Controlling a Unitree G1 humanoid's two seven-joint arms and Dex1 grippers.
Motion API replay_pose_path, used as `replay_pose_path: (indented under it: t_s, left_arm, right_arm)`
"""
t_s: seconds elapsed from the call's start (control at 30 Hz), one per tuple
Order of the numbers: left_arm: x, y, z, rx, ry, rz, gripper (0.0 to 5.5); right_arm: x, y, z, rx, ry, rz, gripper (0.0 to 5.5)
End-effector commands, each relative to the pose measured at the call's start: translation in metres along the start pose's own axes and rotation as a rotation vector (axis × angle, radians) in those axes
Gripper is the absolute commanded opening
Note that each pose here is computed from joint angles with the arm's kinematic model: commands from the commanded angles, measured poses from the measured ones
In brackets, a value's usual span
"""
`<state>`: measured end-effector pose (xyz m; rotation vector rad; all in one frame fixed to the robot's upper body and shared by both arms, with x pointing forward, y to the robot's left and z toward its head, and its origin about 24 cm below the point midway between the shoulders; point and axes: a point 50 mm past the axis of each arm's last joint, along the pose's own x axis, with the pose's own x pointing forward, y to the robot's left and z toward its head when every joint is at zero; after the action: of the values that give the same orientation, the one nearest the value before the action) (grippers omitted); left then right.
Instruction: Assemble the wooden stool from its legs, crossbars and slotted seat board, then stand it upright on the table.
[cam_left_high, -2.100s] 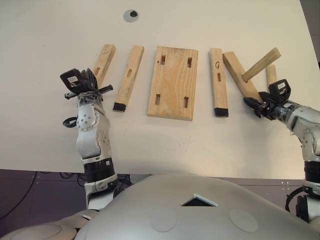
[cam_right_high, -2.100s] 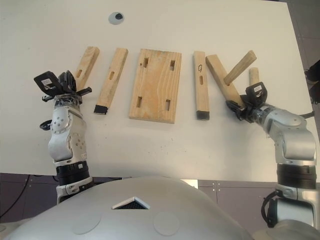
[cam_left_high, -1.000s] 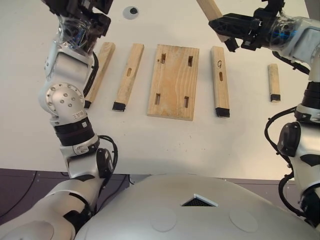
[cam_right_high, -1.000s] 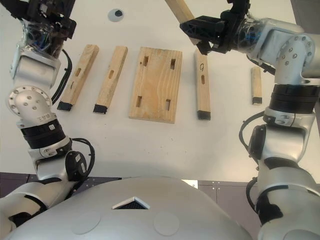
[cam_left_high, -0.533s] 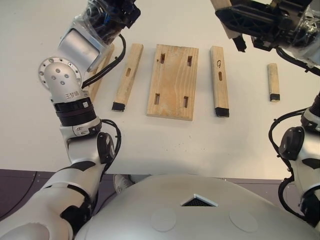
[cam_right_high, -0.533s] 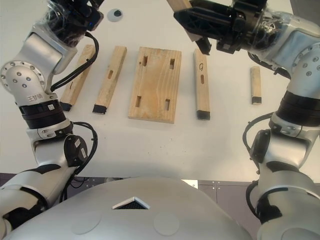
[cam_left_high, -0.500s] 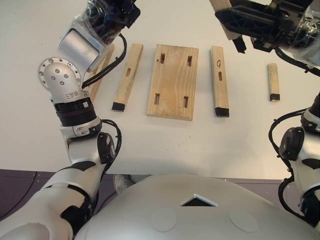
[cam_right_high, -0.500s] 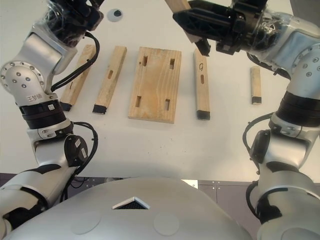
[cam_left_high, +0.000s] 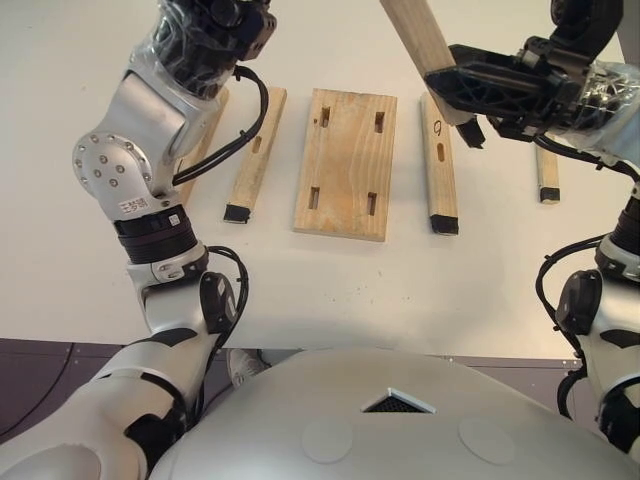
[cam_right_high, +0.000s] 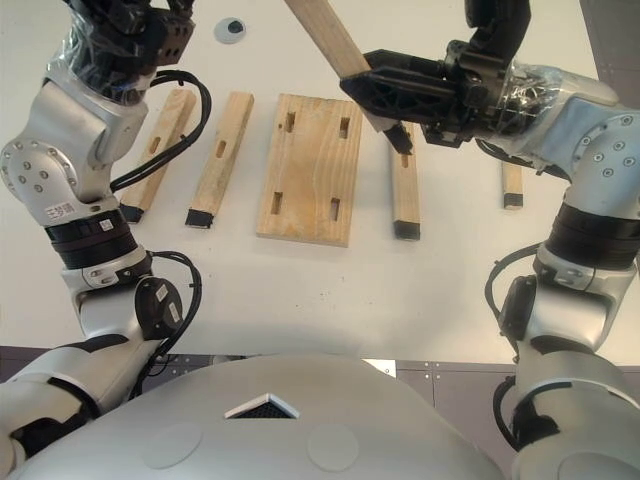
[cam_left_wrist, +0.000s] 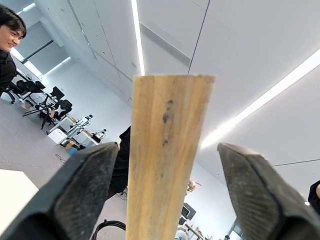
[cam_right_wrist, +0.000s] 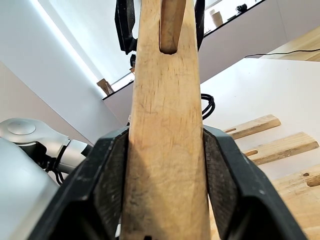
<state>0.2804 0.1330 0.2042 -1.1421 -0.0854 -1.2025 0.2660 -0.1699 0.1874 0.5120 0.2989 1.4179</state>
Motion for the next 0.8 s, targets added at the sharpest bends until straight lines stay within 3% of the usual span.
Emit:
replay_pose_path:
  t_s: [0.03, 0.23, 0.4, 0.43, 0.7, 0.8]
  left_arm:
    - [0.0025, -0.0006, 0.0018, 0.026, 0.020, 0.002, 3.06]
    - [0.0069, 0.0038, 0.0026, 0.053, 0.041, 0.014, 2.17]
    - [0.0052, 0.0044, -0.0008, 0.073, 0.066, 0.016, 2.02]
    - [0.0052, 0.0040, -0.0014, 0.078, 0.073, 0.013, 2.38]
    - [0.0063, 0.0056, -0.0029, 0.088, 0.099, 0.023, 3.61]
    - [0.0059, 0.0049, 0.0008, 0.075, 0.070, 0.020, 3.43]
  right_arm:
    - [-0.0012, 0.0064, 0.0039, -0.031, 0.010, 0.030, 2.04]
    - [0.0013, 0.0079, 0.0026, -0.040, 0.028, 0.044, 2.04]
    - [0.0034, 0.0086, -0.0006, -0.040, 0.051, 0.059, 2.04]
    - [0.0036, 0.0084, -0.0007, -0.040, 0.053, 0.059, 2.04]
    - [0.0029, 0.0075, 0.0004, -0.049, 0.047, 0.050, 2.04]
    - [0.0020, 0.0073, -0.0002, -0.054, 0.053, 0.041, 2.04]
